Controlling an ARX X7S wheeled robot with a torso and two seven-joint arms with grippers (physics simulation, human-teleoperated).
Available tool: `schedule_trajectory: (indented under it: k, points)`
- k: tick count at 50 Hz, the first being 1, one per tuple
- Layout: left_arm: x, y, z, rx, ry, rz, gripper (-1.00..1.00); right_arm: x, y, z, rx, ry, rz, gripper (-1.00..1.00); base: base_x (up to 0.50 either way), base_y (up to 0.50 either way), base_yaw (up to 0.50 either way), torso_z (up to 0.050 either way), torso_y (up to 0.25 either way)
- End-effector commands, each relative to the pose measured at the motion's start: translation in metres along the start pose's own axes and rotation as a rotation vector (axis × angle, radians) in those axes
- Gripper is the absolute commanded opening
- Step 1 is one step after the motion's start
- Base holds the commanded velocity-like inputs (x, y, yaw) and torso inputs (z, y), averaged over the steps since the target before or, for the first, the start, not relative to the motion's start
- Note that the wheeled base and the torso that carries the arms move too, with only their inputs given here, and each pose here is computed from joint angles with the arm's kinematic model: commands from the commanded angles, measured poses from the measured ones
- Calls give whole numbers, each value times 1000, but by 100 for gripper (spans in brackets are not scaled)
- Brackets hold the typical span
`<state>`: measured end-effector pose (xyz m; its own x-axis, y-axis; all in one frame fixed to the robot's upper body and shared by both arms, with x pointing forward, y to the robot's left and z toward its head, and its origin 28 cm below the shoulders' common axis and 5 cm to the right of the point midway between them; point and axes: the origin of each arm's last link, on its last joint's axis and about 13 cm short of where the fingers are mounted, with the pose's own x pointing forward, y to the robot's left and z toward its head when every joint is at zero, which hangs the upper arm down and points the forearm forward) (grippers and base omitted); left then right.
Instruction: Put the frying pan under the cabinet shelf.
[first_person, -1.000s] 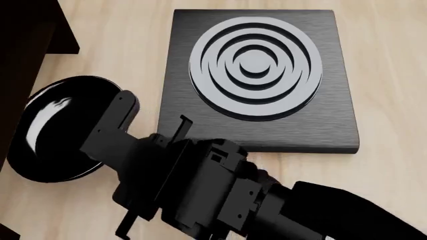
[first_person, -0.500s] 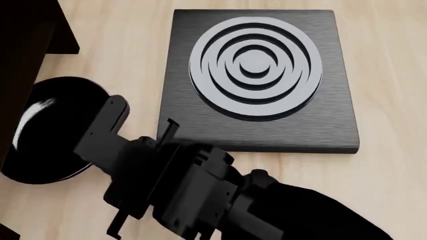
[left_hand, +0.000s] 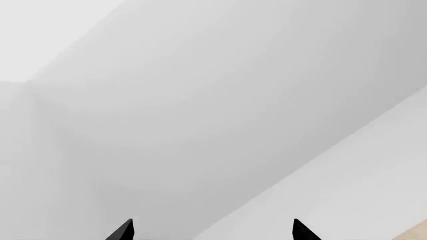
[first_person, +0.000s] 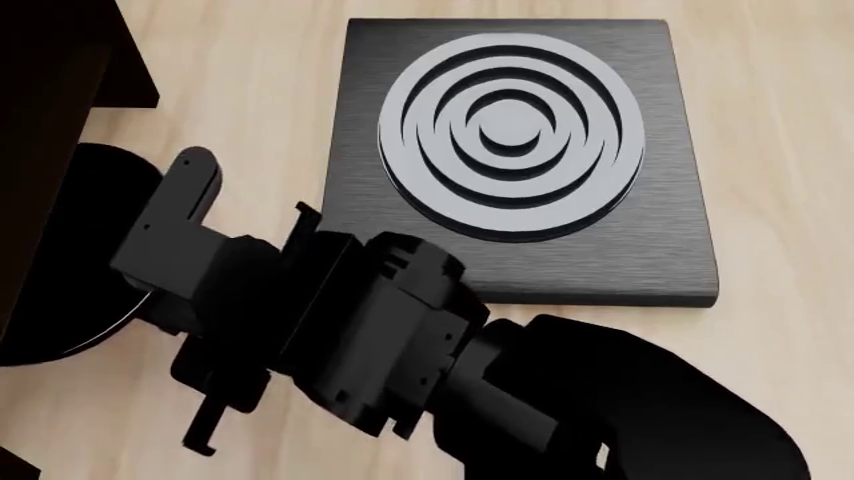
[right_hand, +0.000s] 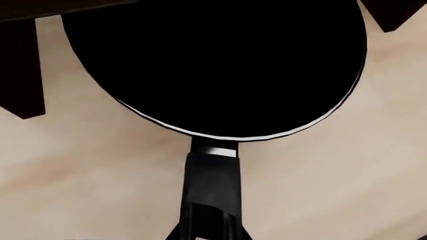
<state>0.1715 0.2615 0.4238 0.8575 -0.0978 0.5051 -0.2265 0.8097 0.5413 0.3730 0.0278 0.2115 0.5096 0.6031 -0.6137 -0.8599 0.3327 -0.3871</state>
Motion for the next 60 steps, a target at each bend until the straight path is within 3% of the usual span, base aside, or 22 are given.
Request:
schedule_trajectory:
  k: [1, 16, 28, 29, 59, 60]
  points:
    - [2, 6, 1, 44, 27, 29, 100, -9, -6, 21, -19, -80, 38, -100, 0, 0, 0, 0, 0]
    - [-10, 6, -5, 118, 114, 83, 100, -9, -6, 21, -19, -80, 38, -100, 0, -1, -1, 1, 1]
    - [-8, 5, -1, 117, 158, 88, 100, -9, -6, 21, -19, -80, 38, -100, 0, -1, -1, 1, 2]
    - [-9, 5, 0, 116, 158, 83, 100, -9, -6, 21, -19, -80, 38, 100, 0, -3, -2, 0, 0]
    - [-6, 5, -2, -22, 22, -23, 100, -9, -6, 21, -19, -80, 38, 100, 0, 0, 0, 0, 0]
    - [-6, 5, -3, -27, 20, -27, 100, -42, -47, 51, 44, -245, 2, 100, 0, 0, 0, 0, 0]
